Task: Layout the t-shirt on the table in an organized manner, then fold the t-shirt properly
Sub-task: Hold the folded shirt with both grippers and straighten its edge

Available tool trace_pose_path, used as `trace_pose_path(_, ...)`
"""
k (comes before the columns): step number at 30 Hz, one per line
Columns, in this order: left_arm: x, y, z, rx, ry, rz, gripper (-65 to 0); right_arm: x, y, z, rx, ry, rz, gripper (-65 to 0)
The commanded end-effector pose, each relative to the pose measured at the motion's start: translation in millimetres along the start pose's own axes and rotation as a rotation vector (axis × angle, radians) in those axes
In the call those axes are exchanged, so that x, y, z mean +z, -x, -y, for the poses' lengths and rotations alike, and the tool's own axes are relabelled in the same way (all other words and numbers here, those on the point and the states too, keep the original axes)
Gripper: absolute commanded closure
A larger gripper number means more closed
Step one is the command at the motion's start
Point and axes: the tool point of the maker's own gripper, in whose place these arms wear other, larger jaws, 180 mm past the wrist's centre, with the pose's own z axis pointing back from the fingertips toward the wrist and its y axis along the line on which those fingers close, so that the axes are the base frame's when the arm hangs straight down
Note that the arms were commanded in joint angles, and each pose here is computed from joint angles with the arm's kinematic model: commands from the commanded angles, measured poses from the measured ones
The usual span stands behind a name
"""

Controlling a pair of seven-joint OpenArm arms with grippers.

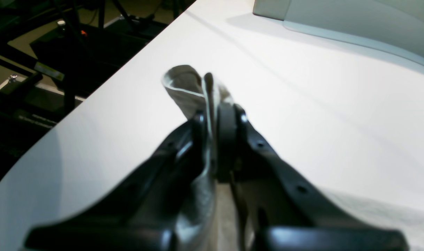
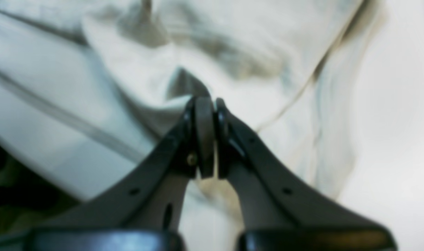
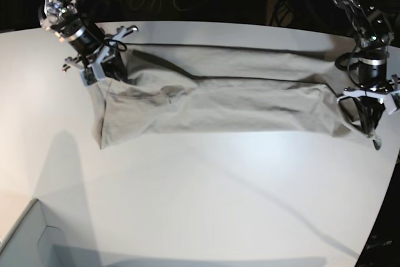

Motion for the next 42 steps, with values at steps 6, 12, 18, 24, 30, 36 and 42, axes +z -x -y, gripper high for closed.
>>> trace_pose_path(6, -1.9, -16.8, -1.0, -0.005, 0.004, 0.059, -0.1, -12.5, -53.3, 18.2, 0.041, 0.020, 0.137, 0.0)
trace_pose_path(12, -1.5, -16.3, -1.1, -0.005, 0.004, 0.057, -0.1, -31.6, -51.2, 29.9, 0.018, 0.014, 0.122, 0.0)
trace_pose_path(18, -1.5, -16.3, -1.1, -0.005, 0.004, 0.057, -0.1, -49.4, -25.5, 46.1, -0.030, 0.009, 0.047, 0.0)
trace_pose_path(24, -2.0, -17.1, -1.3, -0.006, 0.004, 0.059, -0.1, -50.8, -13.4, 61.8, -0.037, 0.023, 0.008, -14.4)
trace_pose_path(30, -2.7, -17.8, -0.6, -0.004, 0.004, 0.062, -0.1, -43.0, -10.8, 75.6, -0.051, 0.062, 0.009, -36.5)
trace_pose_path(36, -3.1, -18.3, -0.5, -0.004, 0.004, 0.063, -0.1, -12.2, -27.9, 106.1, -0.091, 0.200, 0.096, -38.1)
trace_pose_path(42, -0.1, -14.1, 9.0, 0.020, 0.008, 0.062, -0.1, 5.5, -36.3, 98.6, -0.047, 0.215, 0.117, -38.1)
